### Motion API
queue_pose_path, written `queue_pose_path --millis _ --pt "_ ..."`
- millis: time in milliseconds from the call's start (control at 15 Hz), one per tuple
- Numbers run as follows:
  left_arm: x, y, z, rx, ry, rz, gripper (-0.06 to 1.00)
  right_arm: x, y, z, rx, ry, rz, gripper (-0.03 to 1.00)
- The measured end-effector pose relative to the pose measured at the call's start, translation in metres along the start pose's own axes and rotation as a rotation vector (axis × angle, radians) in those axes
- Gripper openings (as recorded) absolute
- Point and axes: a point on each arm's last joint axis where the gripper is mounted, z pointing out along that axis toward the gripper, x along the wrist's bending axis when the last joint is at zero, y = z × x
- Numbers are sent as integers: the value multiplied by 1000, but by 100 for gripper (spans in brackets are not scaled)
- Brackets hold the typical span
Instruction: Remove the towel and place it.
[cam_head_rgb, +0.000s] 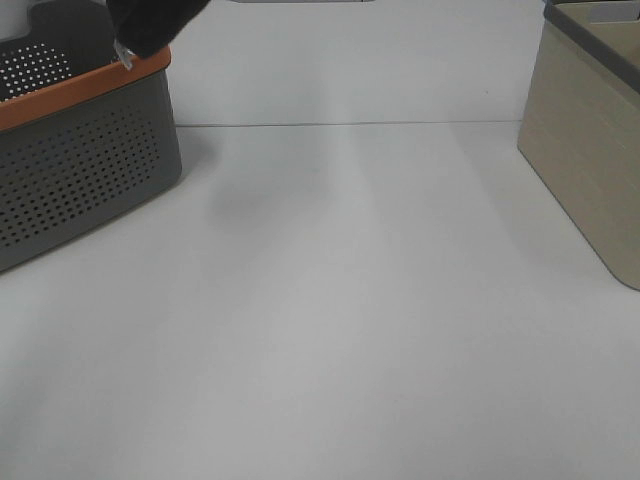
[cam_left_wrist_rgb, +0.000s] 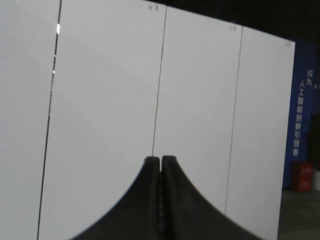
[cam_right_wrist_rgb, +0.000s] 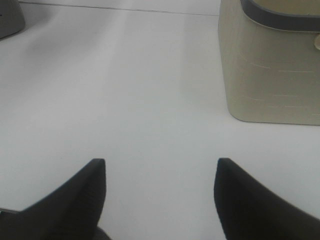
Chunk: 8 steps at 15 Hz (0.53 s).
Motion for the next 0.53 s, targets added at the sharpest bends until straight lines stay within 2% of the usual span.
queue_pose_path --millis 267,400,533 --pt "-44 -76 18 281 -17 26 0 0 0 0 0 0 1 63" --pt "-57 -100 18 361 -23 44 0 0 0 0 0 0 1 63" --pt "-60 -122 16 440 5 30 0 0 0 0 0 0 1 63"
